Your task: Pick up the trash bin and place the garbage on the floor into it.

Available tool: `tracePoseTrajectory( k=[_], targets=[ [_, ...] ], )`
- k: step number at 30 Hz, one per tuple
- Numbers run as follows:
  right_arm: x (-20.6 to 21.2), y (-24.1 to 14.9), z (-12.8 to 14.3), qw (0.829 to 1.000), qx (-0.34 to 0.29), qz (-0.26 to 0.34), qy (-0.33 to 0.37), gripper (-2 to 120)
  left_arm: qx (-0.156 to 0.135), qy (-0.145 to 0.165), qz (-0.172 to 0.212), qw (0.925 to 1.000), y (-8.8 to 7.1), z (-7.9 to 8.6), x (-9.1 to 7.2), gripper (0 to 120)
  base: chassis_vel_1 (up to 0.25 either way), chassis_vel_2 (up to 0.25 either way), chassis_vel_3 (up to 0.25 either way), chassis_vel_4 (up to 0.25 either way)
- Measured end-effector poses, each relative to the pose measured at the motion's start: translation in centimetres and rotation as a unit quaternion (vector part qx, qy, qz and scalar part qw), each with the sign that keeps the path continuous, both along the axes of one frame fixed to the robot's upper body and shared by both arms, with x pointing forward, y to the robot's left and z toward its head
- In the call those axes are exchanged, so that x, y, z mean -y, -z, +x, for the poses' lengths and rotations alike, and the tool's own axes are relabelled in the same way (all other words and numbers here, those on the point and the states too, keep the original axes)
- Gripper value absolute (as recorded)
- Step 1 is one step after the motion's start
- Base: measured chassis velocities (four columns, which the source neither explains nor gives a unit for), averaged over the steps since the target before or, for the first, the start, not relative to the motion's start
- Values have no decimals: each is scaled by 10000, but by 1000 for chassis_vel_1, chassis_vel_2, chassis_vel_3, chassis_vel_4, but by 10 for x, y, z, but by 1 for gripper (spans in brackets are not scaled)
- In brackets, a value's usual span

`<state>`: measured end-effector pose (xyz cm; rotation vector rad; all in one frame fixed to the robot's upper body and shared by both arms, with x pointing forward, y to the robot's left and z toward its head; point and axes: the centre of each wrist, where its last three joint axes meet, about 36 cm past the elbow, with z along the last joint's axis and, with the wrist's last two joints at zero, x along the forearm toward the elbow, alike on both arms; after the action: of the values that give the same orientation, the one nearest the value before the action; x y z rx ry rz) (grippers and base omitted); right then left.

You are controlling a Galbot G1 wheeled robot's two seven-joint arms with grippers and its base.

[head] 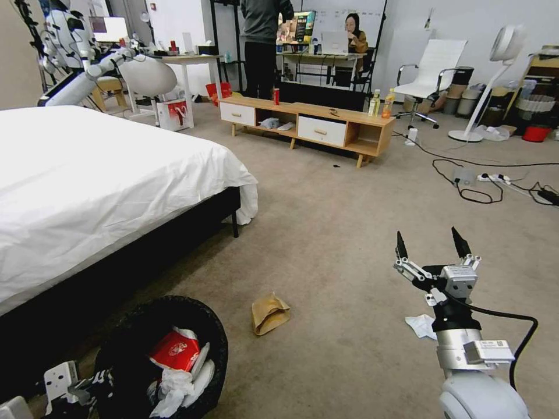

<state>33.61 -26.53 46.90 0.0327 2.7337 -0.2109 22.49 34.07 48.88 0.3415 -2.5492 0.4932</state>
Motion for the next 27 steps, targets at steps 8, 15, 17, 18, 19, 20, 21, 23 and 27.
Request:
tracePoseTrajectory(
  k=[8,15,17,18,19,20,21,23,27],
  targets=[
    [-1,3,2,10000,-23,9,-15,98,-21,-12,14,10000,1,0,-1,3,49,53,56,48],
    [0,6,3,10000,-25,-5,-12,99,-40,-12,101,9999,5,0,-1,3,27,30,29,20],
    [0,7,3,10000,-18,-8,-17,99,-45,-14,118,9999,6,0,-1,3,0,0,0,0],
    [1,7,3,10000,-13,-11,-21,99,-50,-12,140,9999,7,0,-1,3,0,0,0,0],
    [1,7,3,10000,-5,-12,-25,100,-55,-10,167,9998,8,0,-1,3,0,0,0,0],
    [1,7,3,10000,-5,-12,-25,100,-55,-10,167,9998,8,0,-1,3,0,0,0,0],
    [1,7,4,10000,2,-15,-28,100,-60,-12,184,9998,9,0,-1,3,0,0,0,0],
    [2,8,4,10000,7,-14,-33,100,-62,-10,196,9998,9,0,-2,3,0,0,0,0],
    [2,9,4,10000,13,-14,-47,100,-66,-14,219,9997,8,0,-3,3,0,0,0,0]
  ],
)
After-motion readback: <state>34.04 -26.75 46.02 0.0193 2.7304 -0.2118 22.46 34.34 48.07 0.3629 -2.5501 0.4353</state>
